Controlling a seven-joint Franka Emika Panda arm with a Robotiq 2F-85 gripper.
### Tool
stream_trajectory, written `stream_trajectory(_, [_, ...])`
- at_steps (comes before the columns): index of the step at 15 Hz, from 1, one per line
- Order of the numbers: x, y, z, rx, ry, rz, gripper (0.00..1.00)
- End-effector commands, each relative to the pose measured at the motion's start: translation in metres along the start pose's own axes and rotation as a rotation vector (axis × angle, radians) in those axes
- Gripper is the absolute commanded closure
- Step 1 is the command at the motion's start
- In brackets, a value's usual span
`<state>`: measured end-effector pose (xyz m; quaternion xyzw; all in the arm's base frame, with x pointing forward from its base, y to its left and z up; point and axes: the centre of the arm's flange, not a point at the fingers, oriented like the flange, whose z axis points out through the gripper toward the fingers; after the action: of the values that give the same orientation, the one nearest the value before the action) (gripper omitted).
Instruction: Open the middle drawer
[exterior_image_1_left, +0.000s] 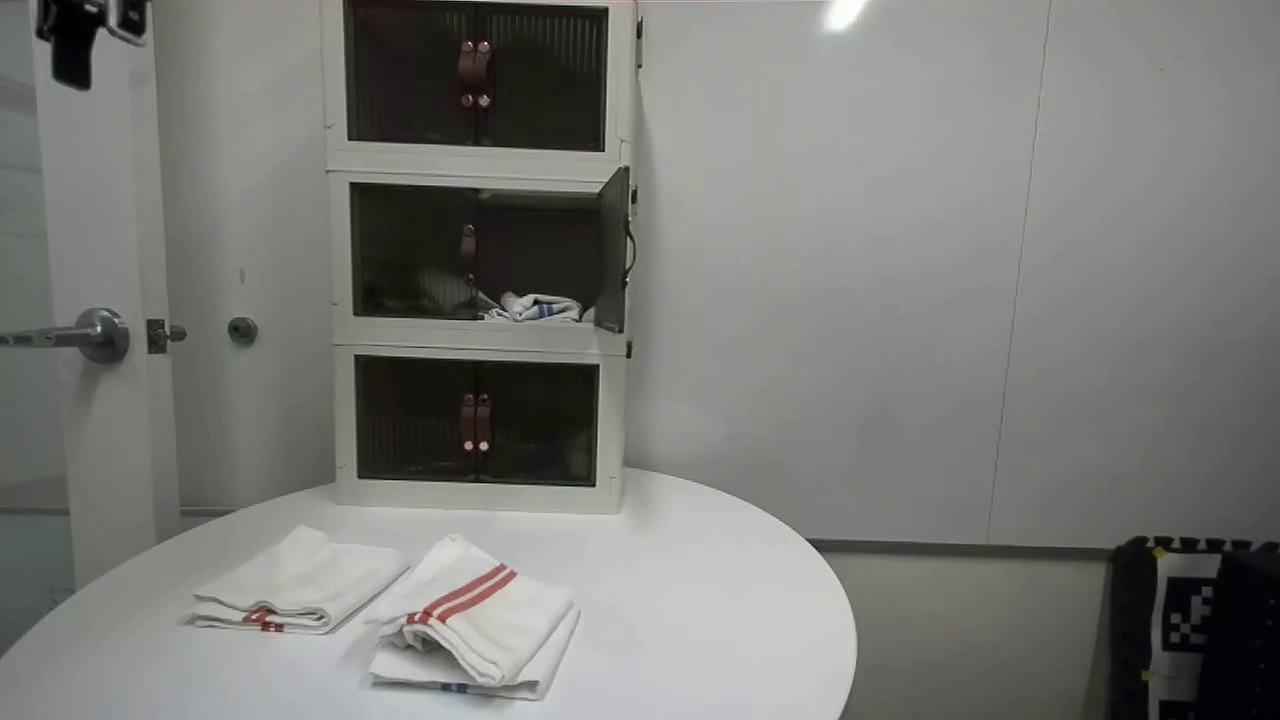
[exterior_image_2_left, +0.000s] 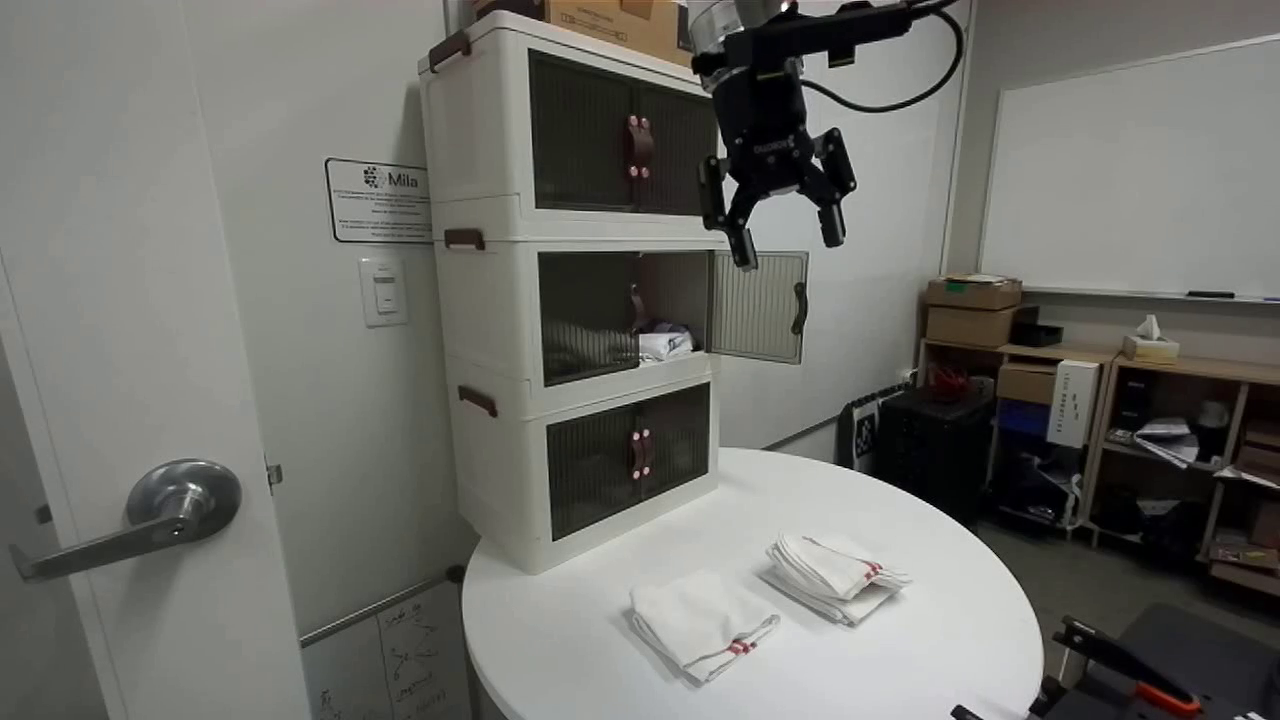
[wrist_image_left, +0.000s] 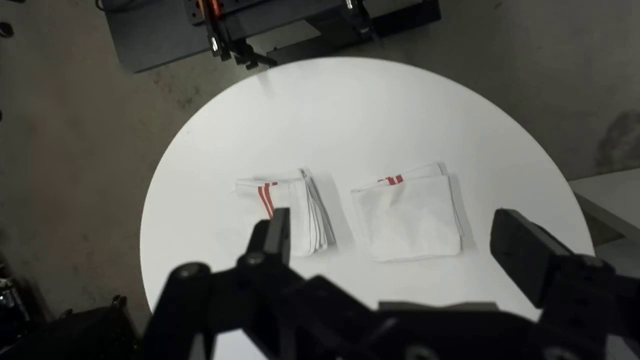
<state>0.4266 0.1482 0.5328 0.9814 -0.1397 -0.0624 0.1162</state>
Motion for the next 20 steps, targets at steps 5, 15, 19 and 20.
stream_trajectory(5, [0.010,-0.009,0.035,-0.049,0.406,0.071,0.00])
stream_trajectory(15, [0.075,-0.023,0.137,-0.217,0.901,0.171,0.00])
stream_trajectory(19, [0.111,0.003,0.159,-0.266,1.085,0.291,0.00])
stream_trajectory(20, [0.115,-0.001,0.160,-0.269,1.136,0.311,0.00])
